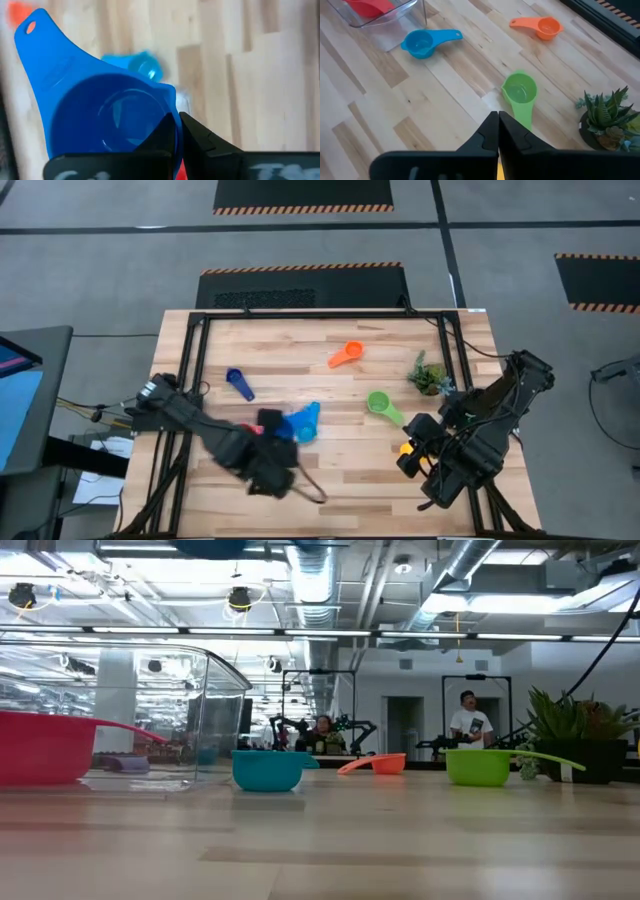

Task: Nest measuring cups in basket
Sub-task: Stack the blue measuring cup on the red measuring cup in the transparent bin

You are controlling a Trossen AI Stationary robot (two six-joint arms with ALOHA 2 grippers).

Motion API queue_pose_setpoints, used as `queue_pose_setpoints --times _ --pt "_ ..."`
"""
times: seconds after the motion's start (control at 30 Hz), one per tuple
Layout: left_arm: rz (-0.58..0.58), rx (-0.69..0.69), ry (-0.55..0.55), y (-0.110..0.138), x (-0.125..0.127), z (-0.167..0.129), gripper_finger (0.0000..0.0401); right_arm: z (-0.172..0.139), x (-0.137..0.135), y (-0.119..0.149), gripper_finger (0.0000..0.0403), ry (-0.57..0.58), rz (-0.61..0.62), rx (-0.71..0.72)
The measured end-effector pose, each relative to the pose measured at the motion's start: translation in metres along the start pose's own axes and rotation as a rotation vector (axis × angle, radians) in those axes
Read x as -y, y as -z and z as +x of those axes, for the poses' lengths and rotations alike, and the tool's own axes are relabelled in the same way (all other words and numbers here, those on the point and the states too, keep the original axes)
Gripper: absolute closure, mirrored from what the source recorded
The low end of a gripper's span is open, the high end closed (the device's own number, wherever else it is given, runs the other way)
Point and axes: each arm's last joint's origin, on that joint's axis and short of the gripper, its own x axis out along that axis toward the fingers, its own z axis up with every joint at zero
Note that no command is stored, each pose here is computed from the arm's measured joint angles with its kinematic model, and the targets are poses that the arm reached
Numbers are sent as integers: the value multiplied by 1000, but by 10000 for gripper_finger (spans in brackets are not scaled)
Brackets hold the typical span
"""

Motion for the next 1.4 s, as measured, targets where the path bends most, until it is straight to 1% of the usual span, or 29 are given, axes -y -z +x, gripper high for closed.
queue_pose_setpoints --times 0.03,0.1,0.17,0.23,0.27,0.37,0.47,0.57,0.63,0.7,0.77,0.87,1.0,1.1,1.17,1.3,1.4 --pt "-14 -4 -33 10 1 0 400 0 0 0 379 -2 3 0" --pt "4 -17 -43 35 4 3 401 0 -1 0 377 -4 5 0" --pt "-36 -12 -20 58 1 5 401 0 -1 0 377 -4 5 0" --pt "-51 -80 -14 90 -5 12 401 0 -1 0 380 -5 6 0" --pt "-66 -86 4 102 -7 17 401 0 -1 0 381 -5 6 0" --pt "-121 0 105 127 -14 29 401 1 -1 -1 385 0 13 0" --pt "-128 97 196 144 -19 41 401 3 -1 -3 385 1 25 0" --pt "-115 93 228 164 -24 54 401 5 -1 -6 380 8 44 -1" --pt "-87 97 265 171 -25 62 401 6 -1 -7 378 11 58 -1" --pt "-9 82 287 180 -25 69 401 8 0 -8 377 16 65 -2" --pt "75 101 301 182 -23 75 401 9 0 -9 378 18 71 -2" --pt "186 97 281 187 -24 82 401 11 0 -12 382 24 84 -3" --pt "279 108 274 189 -22 88 401 15 -1 -15 385 29 104 -3" --pt "322 103 299 191 -21 93 401 17 0 -18 383 34 115 -2" --pt "324 100 309 193 -20 97 401 18 0 -19 379 39 120 -3" --pt "303 105 272 194 -21 100 389 19 0 -21 375 44 125 -3" --pt "335 125 246 193 -21 100 375 19 0 -21 377 44 126 -3"
